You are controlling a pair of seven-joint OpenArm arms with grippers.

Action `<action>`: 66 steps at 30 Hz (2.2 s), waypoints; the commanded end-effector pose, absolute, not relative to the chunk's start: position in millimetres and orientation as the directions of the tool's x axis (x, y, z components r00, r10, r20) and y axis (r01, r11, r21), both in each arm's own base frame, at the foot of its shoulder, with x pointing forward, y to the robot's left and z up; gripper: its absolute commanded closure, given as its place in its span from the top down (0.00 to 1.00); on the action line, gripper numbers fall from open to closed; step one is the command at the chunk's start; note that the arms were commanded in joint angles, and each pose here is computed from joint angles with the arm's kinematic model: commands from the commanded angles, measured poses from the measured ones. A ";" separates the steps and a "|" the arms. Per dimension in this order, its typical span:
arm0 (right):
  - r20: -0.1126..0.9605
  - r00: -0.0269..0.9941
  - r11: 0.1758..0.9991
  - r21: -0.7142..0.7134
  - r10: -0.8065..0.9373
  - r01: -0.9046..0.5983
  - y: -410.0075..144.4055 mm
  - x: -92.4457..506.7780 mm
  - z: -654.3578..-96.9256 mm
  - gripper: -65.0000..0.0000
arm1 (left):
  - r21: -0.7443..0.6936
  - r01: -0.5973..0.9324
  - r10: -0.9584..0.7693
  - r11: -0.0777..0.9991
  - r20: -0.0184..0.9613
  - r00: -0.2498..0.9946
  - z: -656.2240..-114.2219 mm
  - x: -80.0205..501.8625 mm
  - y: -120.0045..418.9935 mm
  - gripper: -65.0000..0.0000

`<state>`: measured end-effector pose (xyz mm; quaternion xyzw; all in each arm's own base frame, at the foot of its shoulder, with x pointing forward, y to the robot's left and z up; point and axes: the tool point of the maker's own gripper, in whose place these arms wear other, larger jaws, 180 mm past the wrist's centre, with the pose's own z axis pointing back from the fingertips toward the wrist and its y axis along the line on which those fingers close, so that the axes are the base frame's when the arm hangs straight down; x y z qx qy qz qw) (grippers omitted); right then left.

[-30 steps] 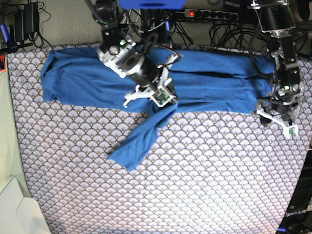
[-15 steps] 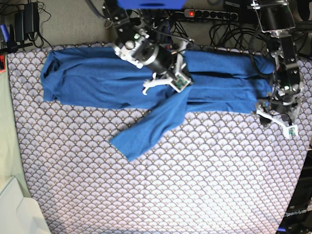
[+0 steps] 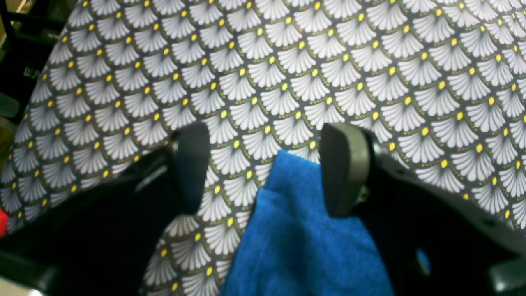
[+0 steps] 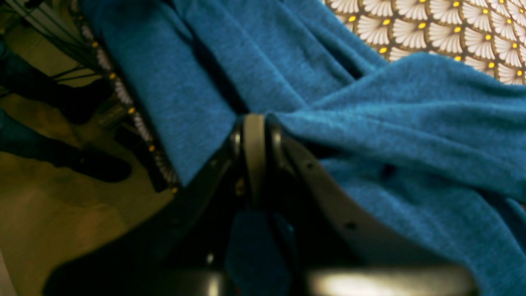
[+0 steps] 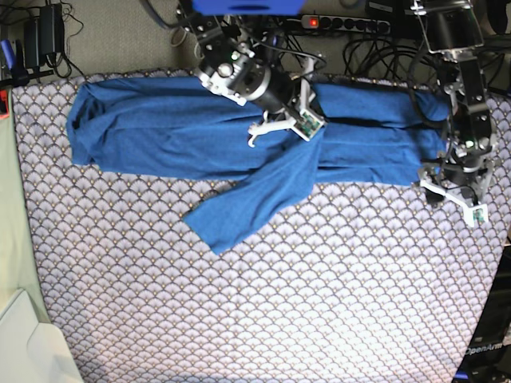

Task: Fold the T-shirt properly
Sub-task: 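Lift the sleeve with the right gripper and fold it over the shirt, then reach the left gripper to the other sleeve and grasp it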

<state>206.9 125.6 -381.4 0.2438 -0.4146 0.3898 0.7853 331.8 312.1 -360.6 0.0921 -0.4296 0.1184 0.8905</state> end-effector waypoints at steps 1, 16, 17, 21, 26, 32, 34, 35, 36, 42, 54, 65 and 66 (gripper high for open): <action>0.872 0.329 0.578 0.066 0.363 -0.813 132.9 212.7 -366.1 0.00 | 0.071 -0.293 0.111 0.954 0.821 0.561 -342.8 341.2 317.2 0.63; 0.878 0.327 0.586 0.067 0.350 -0.807 131.0 205.5 -358.4 0.53 | 0.089 -0.186 0.011 0.979 0.877 0.480 -300.5 356.1 295.0 0.63; 0.882 0.322 0.590 0.064 0.343 -0.805 130.3 205.3 -354.4 0.53 | 0.092 -0.162 -0.006 0.983 0.885 0.466 -294.2 358.6 289.6 0.63; 0.908 0.282 0.610 0.037 0.310 -0.791 124.6 209.9 -330.1 0.54 | 0.064 -0.095 -0.020 0.993 0.915 0.404 -274.5 369.0 259.7 0.63; 0.922 0.212 0.641 -0.050 0.325 -0.766 94.3 215.8 -306.9 0.54 | 0.059 0.124 -0.102 0.991 0.923 0.371 -268.1 390.6 173.1 0.63; 0.903 0.225 0.709 -0.114 0.366 -0.696 44.7 225.5 -308.5 0.54 | 0.006 0.290 -0.110 0.957 0.932 0.345 -260.0 414.4 67.1 0.63; 0.895 0.246 0.740 -0.126 0.372 -0.661 26.9 232.1 -312.2 0.54 | -0.008 0.341 -0.124 0.940 0.924 0.362 -267.2 418.2 37.6 0.63; 0.888 0.266 0.758 -0.128 0.375 -0.639 15.6 233.2 -316.3 0.54 | -0.010 0.373 -0.140 0.928 0.918 0.372 -273.0 418.7 21.5 0.63; 0.885 0.278 0.774 -0.131 0.373 -0.620 6.6 234.7 -318.0 0.54 | -0.009 0.401 -0.158 0.916 0.911 0.381 -279.2 418.7 7.5 0.63; 0.868 0.318 0.837 -0.177 0.380 -0.518 -40.8 246.8 -320.1 0.53 | 0.016 0.537 -0.281 0.844 0.864 0.417 -315.4 418.0 -59.5 0.63; 0.837 0.389 0.898 -0.240 0.384 -0.368 -109.1 253.1 -325.1 0.53 | 0.039 0.662 -0.407 0.749 0.815 0.412 -379.4 405.8 -137.1 0.63; 0.836 0.399 0.907 -0.246 0.377 -0.342 -118.4 253.4 -325.0 0.53 | 0.103 0.650 -0.462 0.753 0.786 0.410 -410.4 415.8 -122.8 0.63; 0.838 0.394 0.907 -0.248 0.377 -0.340 -118.4 255.4 -323.5 0.53 | 0.130 0.655 -0.484 0.745 0.780 0.397 -413.5 415.8 -120.1 0.63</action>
